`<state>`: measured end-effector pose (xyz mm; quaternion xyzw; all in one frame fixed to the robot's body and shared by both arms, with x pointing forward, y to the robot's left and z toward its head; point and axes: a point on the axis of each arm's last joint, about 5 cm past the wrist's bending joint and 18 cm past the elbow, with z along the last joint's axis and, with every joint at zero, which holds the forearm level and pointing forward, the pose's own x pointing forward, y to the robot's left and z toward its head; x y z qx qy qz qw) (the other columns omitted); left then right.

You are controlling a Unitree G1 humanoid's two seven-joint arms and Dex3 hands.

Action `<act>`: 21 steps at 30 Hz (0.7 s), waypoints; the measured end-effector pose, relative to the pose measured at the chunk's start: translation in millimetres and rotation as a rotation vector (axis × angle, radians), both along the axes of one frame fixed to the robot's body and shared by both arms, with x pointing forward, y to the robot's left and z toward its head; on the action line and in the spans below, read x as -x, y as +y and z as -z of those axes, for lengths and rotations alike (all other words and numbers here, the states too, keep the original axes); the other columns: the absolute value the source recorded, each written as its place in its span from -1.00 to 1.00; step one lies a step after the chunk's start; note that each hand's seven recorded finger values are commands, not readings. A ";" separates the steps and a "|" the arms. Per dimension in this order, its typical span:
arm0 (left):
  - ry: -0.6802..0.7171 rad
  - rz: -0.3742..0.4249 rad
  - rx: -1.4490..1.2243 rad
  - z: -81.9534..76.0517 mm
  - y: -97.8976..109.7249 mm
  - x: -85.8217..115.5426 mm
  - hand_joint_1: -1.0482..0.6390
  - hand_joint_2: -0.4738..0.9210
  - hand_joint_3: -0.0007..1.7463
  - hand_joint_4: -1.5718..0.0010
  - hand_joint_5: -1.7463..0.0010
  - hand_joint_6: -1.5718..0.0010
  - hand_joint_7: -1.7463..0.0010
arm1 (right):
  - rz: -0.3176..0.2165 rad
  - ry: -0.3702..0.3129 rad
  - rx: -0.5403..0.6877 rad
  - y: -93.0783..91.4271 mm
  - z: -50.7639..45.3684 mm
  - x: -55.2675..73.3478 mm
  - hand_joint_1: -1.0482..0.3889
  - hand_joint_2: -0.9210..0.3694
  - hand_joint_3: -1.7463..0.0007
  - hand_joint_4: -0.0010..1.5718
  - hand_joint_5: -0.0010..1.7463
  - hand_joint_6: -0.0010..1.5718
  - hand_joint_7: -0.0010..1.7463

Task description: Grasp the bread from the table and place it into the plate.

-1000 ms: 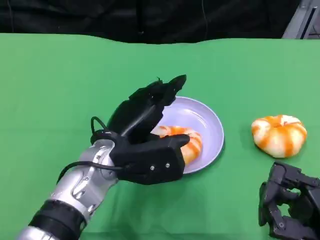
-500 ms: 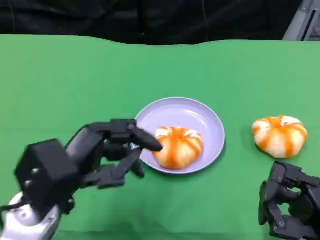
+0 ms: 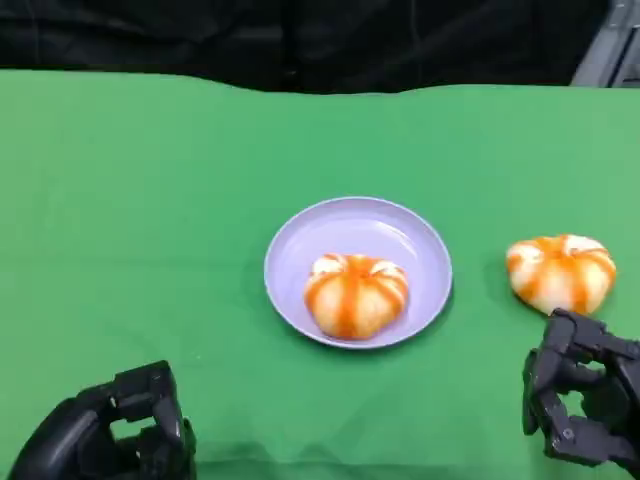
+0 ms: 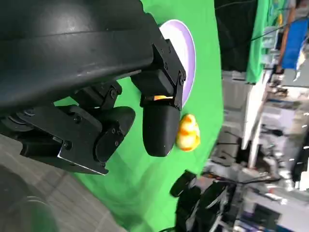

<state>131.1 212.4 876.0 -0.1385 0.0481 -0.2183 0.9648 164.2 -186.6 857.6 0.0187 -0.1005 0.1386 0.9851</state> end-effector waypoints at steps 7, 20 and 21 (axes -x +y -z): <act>0.028 -0.087 0.010 9.6 3.9 4.6 0.36 0.72 0.31 -0.06 -1.00 0.14 -1.00 | 0.001 0.008 -0.005 -3.1 1.3 2.4 0.33 -0.52 -0.31 0.08 1.00 -0.11 0.93; 0.021 -0.096 0.023 10.2 4.2 2.0 0.34 0.68 0.30 -0.09 -1.00 0.11 -1.00 | 0.000 0.018 -0.005 -3.3 0.7 3.3 0.33 -0.55 -0.28 0.07 1.00 -0.12 0.94; 0.011 -0.099 0.026 9.2 5.4 0.5 0.34 0.68 0.30 -0.09 -1.00 0.10 -1.00 | 0.000 0.018 -0.005 -3.3 0.8 3.6 0.33 -0.55 -0.27 0.07 1.00 -0.12 0.94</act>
